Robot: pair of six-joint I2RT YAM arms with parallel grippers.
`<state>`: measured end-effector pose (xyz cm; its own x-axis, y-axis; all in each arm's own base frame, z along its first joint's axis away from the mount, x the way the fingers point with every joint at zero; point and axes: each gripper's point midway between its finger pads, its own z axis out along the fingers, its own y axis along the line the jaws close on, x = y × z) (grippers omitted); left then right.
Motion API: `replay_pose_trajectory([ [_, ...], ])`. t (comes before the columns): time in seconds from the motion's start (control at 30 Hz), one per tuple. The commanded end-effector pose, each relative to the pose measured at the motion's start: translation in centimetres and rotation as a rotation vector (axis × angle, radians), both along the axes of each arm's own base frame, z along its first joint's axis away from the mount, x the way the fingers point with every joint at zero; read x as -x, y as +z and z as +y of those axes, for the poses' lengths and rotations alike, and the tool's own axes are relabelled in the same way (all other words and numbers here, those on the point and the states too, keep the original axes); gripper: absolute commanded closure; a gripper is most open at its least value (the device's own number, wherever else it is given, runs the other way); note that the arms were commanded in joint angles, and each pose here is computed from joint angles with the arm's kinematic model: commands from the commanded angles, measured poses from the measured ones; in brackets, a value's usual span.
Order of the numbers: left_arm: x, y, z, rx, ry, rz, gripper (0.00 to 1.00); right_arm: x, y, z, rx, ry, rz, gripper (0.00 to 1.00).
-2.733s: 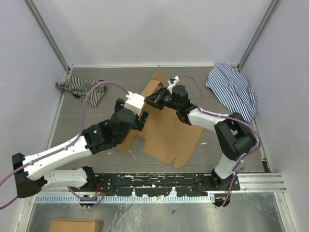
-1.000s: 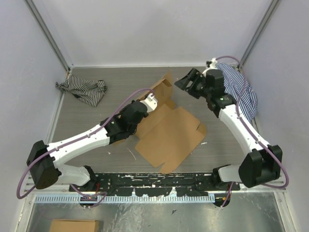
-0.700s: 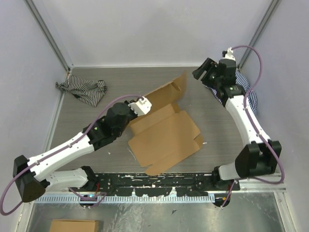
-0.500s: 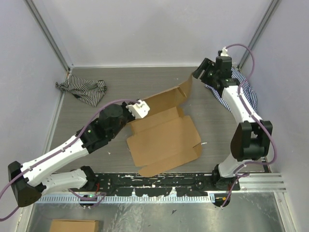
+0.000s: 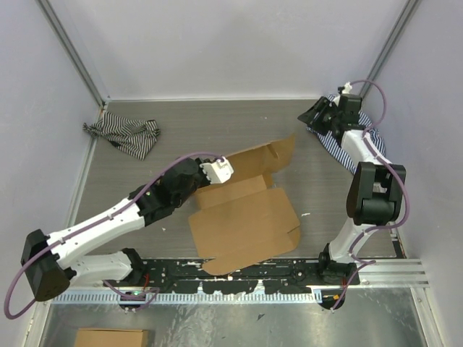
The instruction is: Fold the paper box
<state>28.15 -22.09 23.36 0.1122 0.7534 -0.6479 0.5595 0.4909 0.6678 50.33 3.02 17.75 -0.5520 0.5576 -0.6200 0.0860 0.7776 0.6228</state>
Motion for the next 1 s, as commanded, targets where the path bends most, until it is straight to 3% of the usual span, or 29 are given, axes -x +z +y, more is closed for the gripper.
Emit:
replay_pose_trajectory([
  [0.0,-1.1,0.6,-1.1,0.018,0.009,-0.018,1.00,0.7,0.1,2.1,-0.015,0.117,-0.094,0.44],
  [0.27,-2.7,-1.5,-1.2,-0.059,0.072,-0.027,1.00,0.8,-3.3,2.3,-0.005,0.153,-0.078,0.44],
  [0.97,-3.8,-1.7,-0.1,-0.137,0.157,-0.056,1.00,1.0,-6.4,4.5,-0.087,0.293,-0.050,0.49],
])
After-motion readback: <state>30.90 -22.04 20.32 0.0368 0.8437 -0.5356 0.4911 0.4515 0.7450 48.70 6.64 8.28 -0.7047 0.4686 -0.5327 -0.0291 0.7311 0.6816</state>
